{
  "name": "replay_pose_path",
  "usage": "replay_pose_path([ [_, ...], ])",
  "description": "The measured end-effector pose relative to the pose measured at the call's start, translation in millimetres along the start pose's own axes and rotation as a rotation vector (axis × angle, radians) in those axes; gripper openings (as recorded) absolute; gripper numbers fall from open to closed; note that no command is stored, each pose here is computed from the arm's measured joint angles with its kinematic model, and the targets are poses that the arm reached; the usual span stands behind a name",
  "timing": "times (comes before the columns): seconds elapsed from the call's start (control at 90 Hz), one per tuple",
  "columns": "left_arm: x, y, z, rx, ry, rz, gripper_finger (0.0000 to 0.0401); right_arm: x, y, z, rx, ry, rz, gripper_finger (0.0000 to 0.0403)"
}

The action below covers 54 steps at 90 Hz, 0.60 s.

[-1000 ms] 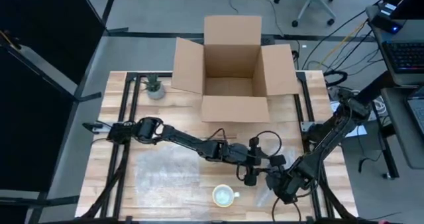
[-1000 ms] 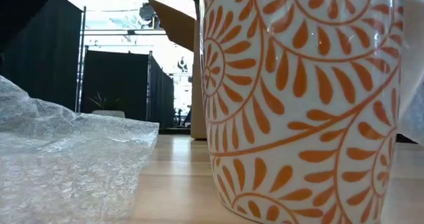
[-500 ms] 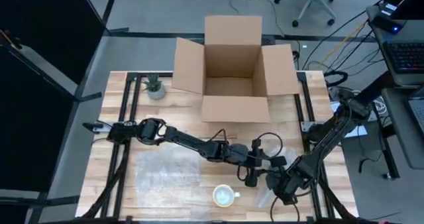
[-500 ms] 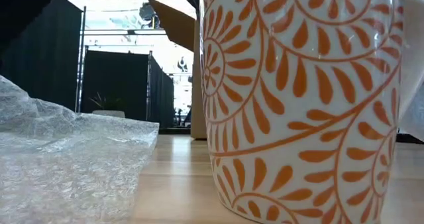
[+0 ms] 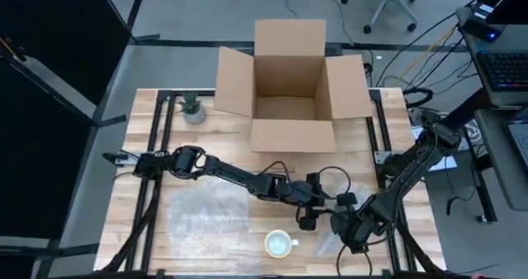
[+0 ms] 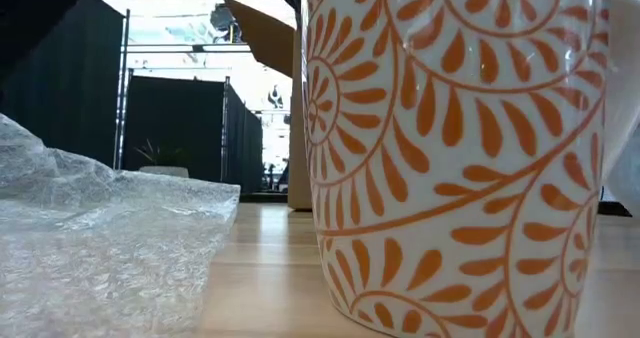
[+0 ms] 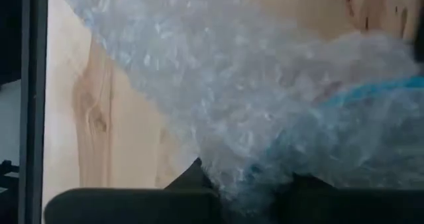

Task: Wrap mug
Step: Wrap the red patterned mug with bubble wrap

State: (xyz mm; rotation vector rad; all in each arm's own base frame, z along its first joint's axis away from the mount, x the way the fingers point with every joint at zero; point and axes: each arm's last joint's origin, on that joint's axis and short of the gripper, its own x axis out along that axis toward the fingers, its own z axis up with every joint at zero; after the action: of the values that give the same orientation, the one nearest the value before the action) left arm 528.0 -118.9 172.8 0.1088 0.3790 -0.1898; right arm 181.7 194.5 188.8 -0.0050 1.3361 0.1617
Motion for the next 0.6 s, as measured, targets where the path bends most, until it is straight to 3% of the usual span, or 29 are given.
replay_pose_path([
  [0.378,-8.7,-2.5,23.7,0.026,-0.123,-0.003,0.0187,0.1,-0.6,0.5,0.024,0.0,0.0,0.0021],
  [0.6,-4.8,-9.7,18.5,0.03,-0.131,-0.04,0.0186,0.3,-0.5,0.5,0.024,-0.001,0.002,0.0021],
])
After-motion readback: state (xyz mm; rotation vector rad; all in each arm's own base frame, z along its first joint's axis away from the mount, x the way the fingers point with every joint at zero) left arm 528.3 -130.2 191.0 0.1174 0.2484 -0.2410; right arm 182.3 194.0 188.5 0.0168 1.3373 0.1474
